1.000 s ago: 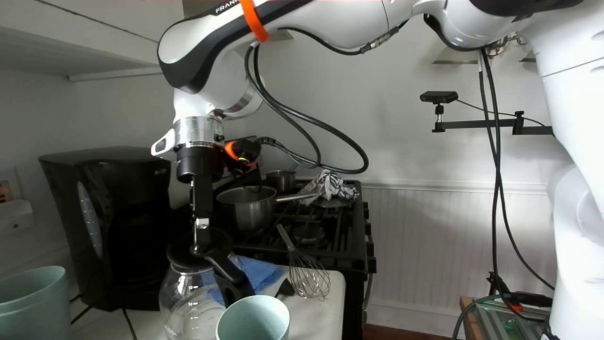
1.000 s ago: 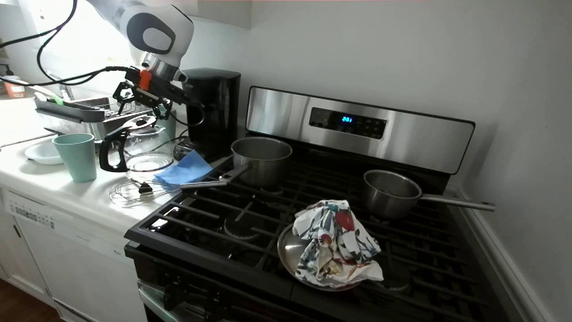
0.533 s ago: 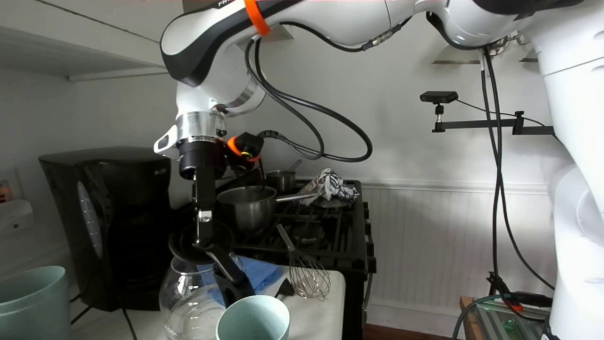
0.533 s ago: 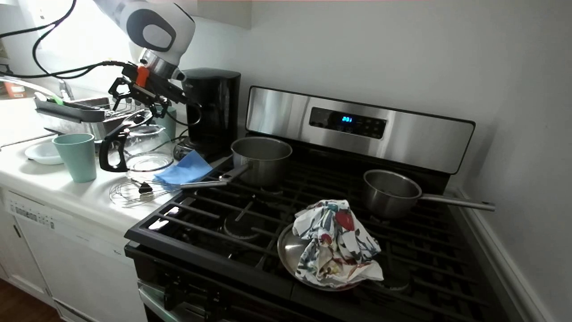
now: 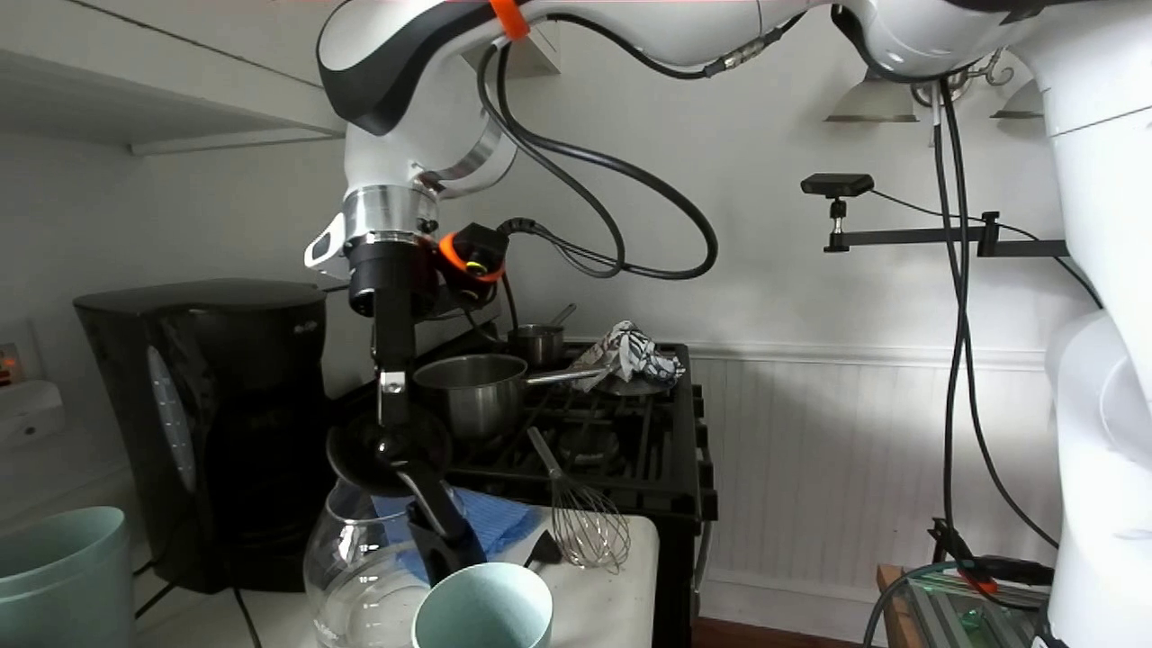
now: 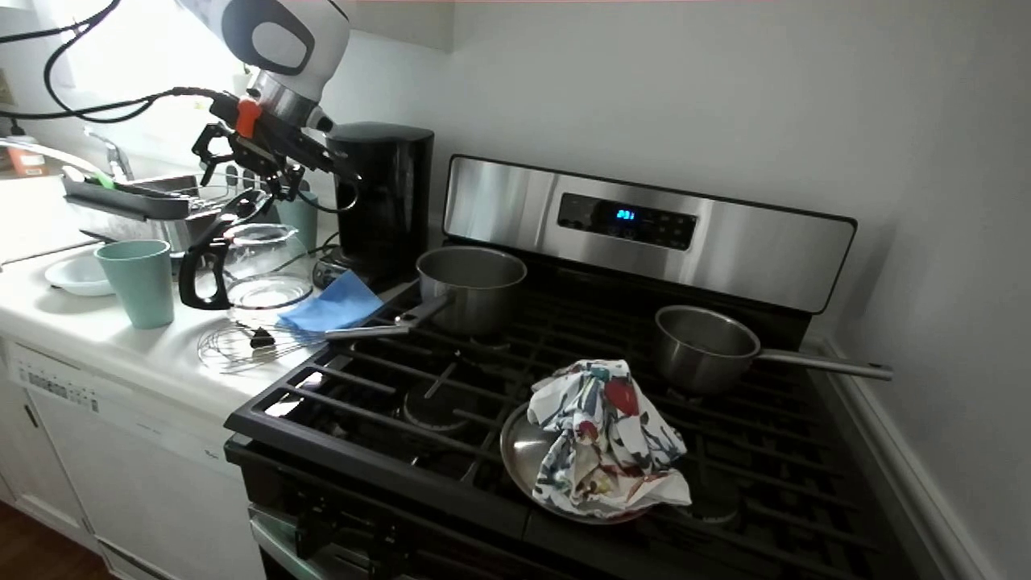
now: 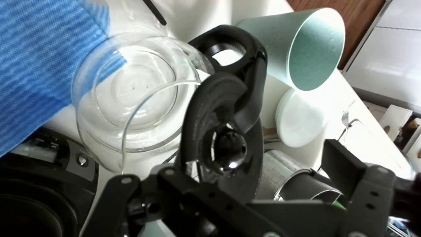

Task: Open the lid on the kettle

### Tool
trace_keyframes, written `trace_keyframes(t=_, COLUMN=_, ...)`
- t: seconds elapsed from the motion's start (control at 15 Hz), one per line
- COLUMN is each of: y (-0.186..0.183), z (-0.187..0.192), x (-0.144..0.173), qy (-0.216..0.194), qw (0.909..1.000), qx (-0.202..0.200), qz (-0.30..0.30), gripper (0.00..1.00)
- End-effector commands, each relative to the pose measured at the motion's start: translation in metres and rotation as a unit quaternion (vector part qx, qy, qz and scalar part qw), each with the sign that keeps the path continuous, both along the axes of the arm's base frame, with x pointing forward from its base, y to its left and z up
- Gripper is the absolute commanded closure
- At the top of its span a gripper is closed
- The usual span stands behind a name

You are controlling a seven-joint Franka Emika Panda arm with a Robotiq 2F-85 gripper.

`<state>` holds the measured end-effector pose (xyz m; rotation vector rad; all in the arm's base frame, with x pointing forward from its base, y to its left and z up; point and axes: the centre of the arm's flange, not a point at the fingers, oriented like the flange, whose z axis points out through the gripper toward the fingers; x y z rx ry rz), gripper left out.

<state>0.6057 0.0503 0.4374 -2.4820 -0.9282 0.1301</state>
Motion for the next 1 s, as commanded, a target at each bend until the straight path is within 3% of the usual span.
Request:
trace_keyframes(t=0.0, y=0.002, z=0.015, x=-0.01, qy=0.011, qw=0.9997, qx=0.007, qz=-0.019, gripper=0.0)
trace_keyframes(t=0.53, y=0.006, z=0.022, x=-0.02, qy=0.044, qw=0.999, qx=0.007, qz=-0.006, gripper=0.0)
trace_keyframes(t=0.93, y=0.014, z=0.028, x=-0.026, qy=0.036, qw=0.9989, qx=0.015, qz=0.026, gripper=0.0)
